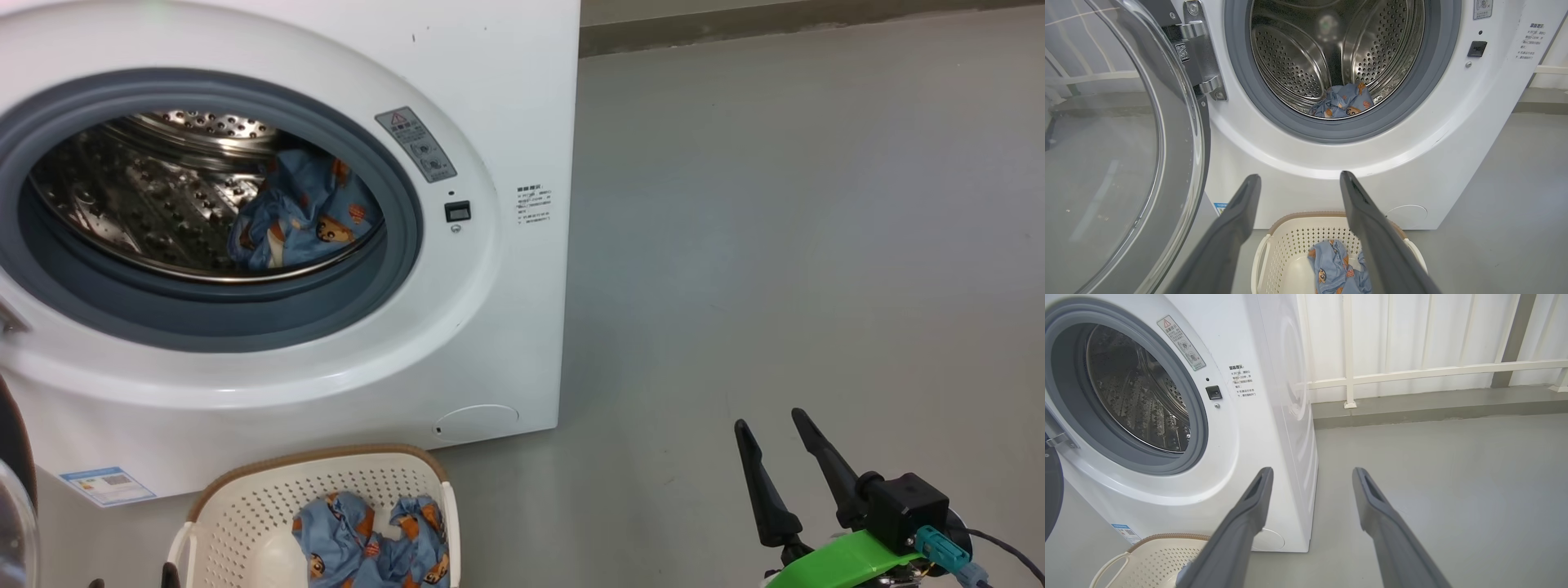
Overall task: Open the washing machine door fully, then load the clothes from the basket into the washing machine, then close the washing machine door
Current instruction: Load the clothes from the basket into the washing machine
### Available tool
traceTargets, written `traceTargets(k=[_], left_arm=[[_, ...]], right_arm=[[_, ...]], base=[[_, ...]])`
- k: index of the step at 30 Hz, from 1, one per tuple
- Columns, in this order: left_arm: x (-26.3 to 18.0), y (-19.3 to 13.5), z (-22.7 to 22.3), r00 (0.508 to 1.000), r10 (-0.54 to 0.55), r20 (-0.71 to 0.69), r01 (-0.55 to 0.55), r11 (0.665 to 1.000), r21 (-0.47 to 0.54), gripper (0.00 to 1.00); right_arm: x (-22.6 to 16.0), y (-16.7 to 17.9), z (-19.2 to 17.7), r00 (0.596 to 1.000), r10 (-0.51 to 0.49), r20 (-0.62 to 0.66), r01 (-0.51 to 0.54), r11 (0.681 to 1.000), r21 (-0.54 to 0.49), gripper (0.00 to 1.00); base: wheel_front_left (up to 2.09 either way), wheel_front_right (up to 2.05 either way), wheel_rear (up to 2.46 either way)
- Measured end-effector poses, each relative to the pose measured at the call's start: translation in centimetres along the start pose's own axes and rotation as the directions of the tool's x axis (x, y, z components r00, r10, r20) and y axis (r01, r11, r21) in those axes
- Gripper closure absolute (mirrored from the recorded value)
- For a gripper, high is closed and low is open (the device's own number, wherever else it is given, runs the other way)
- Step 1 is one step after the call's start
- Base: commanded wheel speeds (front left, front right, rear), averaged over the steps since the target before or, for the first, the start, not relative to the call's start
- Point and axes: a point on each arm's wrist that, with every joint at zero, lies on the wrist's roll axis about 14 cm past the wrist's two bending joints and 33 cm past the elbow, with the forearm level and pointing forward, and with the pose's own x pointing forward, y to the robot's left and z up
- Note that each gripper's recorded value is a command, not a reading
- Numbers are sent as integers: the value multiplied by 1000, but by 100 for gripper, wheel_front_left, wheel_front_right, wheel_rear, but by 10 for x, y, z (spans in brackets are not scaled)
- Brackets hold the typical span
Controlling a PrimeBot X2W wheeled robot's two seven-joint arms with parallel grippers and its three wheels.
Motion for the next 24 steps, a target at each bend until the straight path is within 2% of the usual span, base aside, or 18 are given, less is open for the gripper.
traceTargets(k=[11, 24], left_arm=[[3, -8, -27, 996, -28, -89, 26, 999, -29, 0], [45, -23, -70, 975, -81, -208, 60, 993, -104, 0]], right_arm=[[3, -3, -12, 999, -8, -35, 8, 1000, 2, 0], [16, -8, -46, 991, -18, -129, 20, 1000, 12, 0]], base=[[0, 0, 0], [0, 0, 0]])
